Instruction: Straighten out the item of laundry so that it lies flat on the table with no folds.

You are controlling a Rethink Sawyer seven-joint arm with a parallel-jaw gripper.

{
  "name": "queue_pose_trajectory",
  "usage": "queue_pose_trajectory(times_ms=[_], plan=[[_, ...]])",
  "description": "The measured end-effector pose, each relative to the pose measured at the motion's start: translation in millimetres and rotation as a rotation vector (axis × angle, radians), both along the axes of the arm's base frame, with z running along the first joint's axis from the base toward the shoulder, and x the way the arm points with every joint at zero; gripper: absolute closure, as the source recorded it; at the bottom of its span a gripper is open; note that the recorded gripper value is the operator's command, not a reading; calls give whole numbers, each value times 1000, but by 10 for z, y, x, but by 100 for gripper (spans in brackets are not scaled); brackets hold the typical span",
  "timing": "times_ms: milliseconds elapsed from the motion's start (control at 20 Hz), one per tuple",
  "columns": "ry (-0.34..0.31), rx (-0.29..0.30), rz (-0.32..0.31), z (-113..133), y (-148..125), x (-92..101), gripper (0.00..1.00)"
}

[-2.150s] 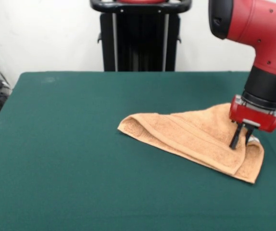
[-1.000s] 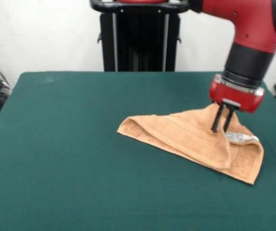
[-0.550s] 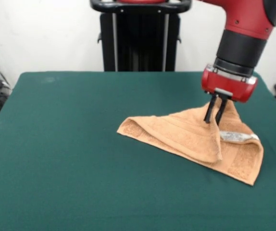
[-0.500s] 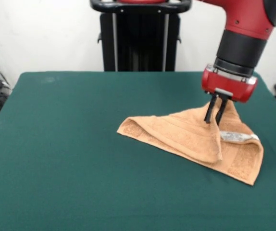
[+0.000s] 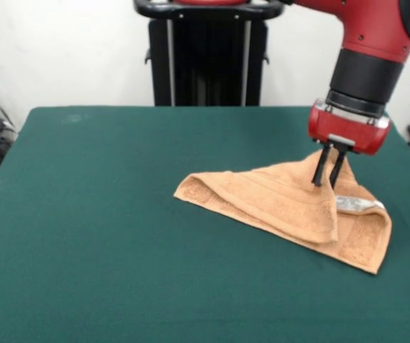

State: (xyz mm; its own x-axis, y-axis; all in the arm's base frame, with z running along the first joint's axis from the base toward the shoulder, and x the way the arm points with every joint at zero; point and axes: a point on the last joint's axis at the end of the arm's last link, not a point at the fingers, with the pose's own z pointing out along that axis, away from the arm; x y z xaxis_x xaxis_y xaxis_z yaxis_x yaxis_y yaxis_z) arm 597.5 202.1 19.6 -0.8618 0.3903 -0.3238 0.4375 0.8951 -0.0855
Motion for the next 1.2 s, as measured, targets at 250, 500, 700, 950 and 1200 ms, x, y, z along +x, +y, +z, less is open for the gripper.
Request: queue_pose_trajectory(times_ms=[250, 500, 700, 950, 1200], plan=[[2, 23, -5, -21, 50, -102, 100], [18, 50, -30, -9, -83, -231, 100], [27, 58, -55, 22, -339, -366, 100], [40, 63, -71, 40, -610, -547, 100], [61, 61, -70, 16, -810, -774, 100]])
